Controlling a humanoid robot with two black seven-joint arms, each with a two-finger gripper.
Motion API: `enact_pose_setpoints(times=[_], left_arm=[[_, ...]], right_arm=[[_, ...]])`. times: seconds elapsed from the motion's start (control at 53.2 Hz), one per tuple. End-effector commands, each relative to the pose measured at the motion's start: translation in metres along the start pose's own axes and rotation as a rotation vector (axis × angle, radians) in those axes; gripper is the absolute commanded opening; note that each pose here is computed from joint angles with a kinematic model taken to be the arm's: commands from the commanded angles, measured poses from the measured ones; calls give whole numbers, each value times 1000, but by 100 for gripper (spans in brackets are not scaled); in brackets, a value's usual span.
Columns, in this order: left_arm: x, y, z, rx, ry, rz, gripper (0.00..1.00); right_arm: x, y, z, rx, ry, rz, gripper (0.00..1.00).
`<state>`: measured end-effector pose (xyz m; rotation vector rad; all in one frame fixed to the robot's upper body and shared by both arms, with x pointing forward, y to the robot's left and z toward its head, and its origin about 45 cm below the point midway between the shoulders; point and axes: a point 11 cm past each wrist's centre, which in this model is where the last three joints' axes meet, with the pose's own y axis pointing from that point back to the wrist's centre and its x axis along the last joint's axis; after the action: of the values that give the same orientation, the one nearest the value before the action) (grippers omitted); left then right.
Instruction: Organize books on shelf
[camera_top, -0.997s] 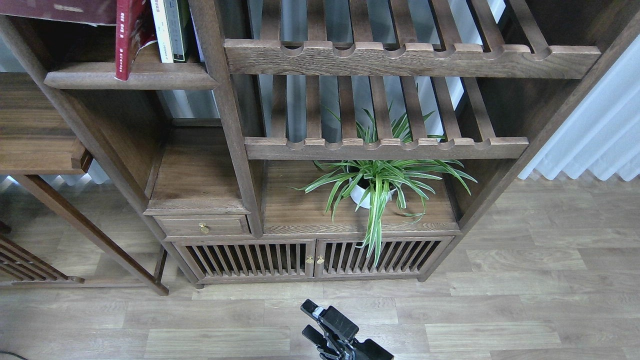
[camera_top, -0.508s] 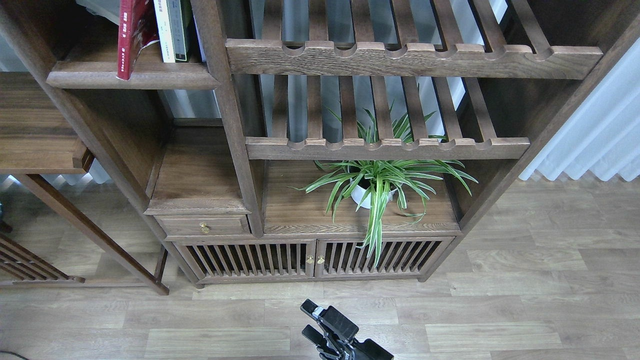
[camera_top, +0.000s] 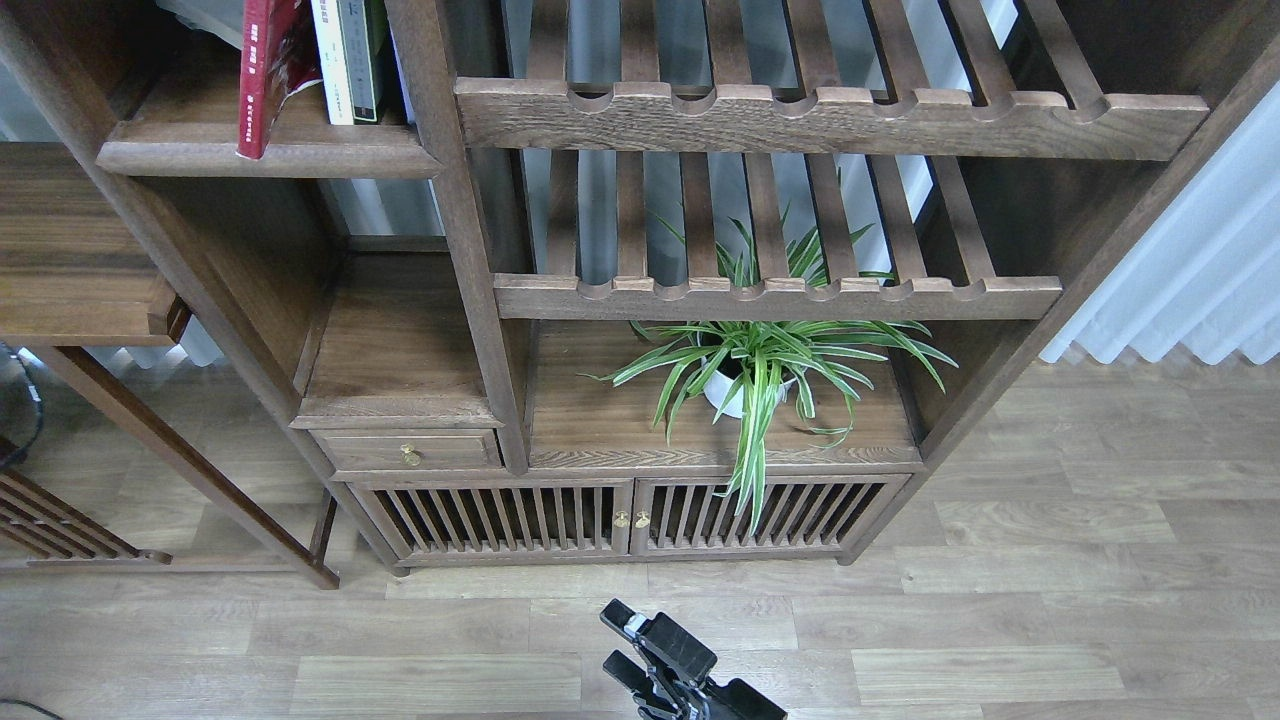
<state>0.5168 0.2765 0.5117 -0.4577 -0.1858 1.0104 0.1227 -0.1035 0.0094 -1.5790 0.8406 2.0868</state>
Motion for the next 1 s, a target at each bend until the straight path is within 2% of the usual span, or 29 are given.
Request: enact_pose_setpoints(times=[0.0,0.169,0.451,0.545,0.564,0.583,0.602,0.621,0.658,0.978], left_arm=[[-11,-4,-22,-33,65,4,5],[-9,-1,-51,-70,235,76,4],[8,10,-58,-112,312,152,6],[8,11,-62,-102,315,152,21],[8,12,-63,-101,315,153,28],[8,12,-63,-101,315,153,31],[8,12,-63,-101,315,153,42],[8,12,-63,-101,315,153,45],[7,12,-65,-96,317,152,61],[4,20,-77,-100,366,158,79]], right_arm=[[-1,0,0,-1,0,-3,99],[0,1,1,0,-4,-1,99],[3,4,5,6,-16,5,99],[3,4,5,6,-16,5,99],[3,4,5,6,-16,5,99],[3,4,4,7,-16,5,99],[3,4,4,9,-16,4,99],[3,4,4,9,-16,4,99],[3,5,4,9,-17,5,99],[3,5,2,17,-18,5,99]])
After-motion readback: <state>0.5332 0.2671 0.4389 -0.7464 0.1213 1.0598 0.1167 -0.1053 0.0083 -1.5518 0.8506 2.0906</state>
